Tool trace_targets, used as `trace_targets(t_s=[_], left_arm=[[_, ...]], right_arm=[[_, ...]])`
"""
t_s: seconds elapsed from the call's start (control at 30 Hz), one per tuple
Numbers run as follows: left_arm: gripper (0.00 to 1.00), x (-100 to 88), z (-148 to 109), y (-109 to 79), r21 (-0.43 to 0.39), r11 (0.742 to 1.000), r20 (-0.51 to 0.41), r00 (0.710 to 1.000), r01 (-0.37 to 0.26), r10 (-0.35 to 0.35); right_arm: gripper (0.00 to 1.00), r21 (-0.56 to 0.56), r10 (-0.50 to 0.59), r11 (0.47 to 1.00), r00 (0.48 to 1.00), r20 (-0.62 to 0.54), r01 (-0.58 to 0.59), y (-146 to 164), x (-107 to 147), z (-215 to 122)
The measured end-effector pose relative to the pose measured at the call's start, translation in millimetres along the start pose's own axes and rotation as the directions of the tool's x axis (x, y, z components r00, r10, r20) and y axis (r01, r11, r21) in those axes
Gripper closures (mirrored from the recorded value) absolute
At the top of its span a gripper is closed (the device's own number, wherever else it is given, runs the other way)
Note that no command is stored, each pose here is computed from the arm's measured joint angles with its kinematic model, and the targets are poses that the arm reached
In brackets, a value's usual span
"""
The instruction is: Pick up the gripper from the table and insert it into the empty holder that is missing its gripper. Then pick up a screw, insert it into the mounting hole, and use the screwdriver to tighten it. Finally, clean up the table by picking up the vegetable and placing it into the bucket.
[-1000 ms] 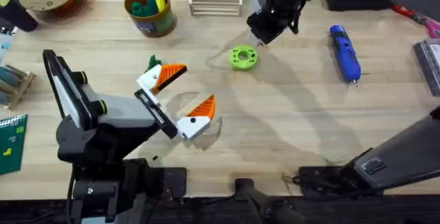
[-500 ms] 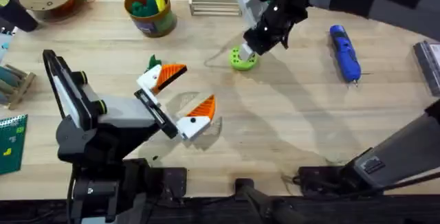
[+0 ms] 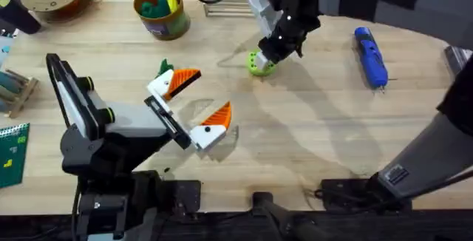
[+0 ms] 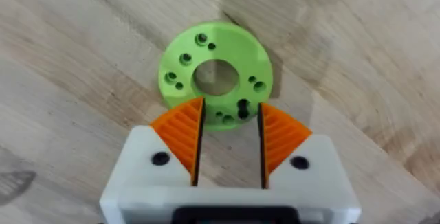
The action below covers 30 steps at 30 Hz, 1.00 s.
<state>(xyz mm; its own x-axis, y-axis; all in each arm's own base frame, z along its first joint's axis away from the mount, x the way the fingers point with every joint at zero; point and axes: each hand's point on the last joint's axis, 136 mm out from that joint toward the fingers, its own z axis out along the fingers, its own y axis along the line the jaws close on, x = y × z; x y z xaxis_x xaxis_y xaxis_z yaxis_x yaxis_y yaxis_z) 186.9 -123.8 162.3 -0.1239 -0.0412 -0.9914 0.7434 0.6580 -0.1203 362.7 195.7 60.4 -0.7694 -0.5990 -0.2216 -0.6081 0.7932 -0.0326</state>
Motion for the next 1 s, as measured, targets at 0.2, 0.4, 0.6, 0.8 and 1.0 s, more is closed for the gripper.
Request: trace_targets(t_s=[0.2, 0.4, 0.6, 0.8, 1.0], left_arm=[[0.005, 0.0, 0, 0.0, 0.0, 1.0, 0.0, 1.0, 0.0, 0.0], [0.005, 0.0, 0, 0.0, 0.0, 1.0, 0.0, 1.0, 0.0, 0.0], [0.005, 0.0, 0, 0.0, 0.0, 1.0, 0.0, 1.0, 0.0, 0.0], [0.005, 0.0, 0, 0.0, 0.0, 1.0, 0.0, 1.0, 0.0, 0.0], [0.005, 0.0, 0, 0.0, 0.0, 1.0, 0.0, 1.0, 0.0, 0.0]], right_arm=[[0.669, 0.002, 0.001, 1.0, 1.0, 0.006, -0.001, -1, -2, 3], [0.948, 0.023, 0.01, 1.0, 1.0, 0.01, -0.011, -8, -3, 3], [0.994, 0.027, 0.011, 1.0, 1.0, 0.018, -0.012, -10, -5, 3], [0.995, 0.023, 0.014, 1.0, 0.999, 0.049, -0.015, -10, -12, 2], [0.995, 0.015, 0.018, 1.0, 0.999, 0.047, -0.019, -10, -11, 2]])
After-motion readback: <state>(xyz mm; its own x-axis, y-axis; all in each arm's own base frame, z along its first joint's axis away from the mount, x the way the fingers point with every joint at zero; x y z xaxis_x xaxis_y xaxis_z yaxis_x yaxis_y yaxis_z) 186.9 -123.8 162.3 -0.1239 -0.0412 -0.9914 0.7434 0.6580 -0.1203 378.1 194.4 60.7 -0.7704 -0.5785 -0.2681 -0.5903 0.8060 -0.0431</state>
